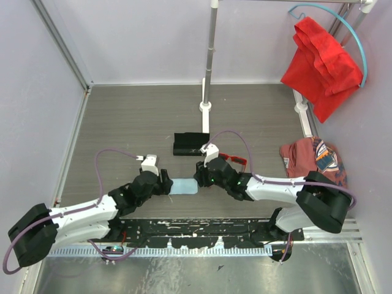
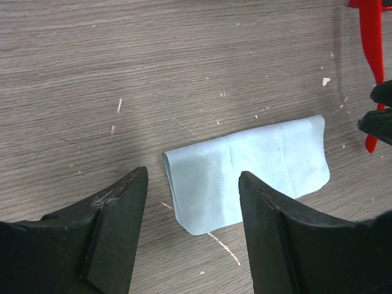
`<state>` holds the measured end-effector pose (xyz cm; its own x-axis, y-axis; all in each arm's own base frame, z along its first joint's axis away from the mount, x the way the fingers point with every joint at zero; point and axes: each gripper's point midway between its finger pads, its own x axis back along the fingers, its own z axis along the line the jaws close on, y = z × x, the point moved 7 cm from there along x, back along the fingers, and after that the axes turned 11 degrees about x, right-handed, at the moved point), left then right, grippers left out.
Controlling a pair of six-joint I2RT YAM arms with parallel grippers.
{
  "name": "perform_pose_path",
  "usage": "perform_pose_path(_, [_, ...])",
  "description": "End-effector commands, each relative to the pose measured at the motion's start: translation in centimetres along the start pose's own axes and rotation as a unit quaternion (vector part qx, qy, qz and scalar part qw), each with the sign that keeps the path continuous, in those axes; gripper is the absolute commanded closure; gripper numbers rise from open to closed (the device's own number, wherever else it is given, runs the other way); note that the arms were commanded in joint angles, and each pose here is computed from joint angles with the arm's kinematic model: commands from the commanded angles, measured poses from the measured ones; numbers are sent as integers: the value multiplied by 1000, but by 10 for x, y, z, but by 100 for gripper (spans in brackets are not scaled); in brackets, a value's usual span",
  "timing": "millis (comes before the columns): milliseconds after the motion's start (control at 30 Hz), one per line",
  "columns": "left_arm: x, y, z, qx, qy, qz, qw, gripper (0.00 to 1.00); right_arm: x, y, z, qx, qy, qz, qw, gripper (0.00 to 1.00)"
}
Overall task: Organize the sunglasses
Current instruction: Fold the glasses cleaning cloth at the center of the board.
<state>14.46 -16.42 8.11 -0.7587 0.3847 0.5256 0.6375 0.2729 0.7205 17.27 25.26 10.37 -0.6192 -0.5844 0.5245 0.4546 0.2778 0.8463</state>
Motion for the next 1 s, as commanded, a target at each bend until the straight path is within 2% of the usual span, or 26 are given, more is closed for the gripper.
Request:
perform_pose_path(0, [-4, 1, 0, 1, 10, -9, 1000, 31, -6, 22, 8, -18, 33, -31, 999, 57])
perform_pose_path(667, [-14, 7, -3, 1, 17, -20, 1000, 42, -15, 16, 6, -22, 34, -20, 999, 57])
perform_pose_path(967, [-20, 9, 1, 7, 22, -17, 1000, 51, -16, 16, 4, -22, 32, -19, 999, 58])
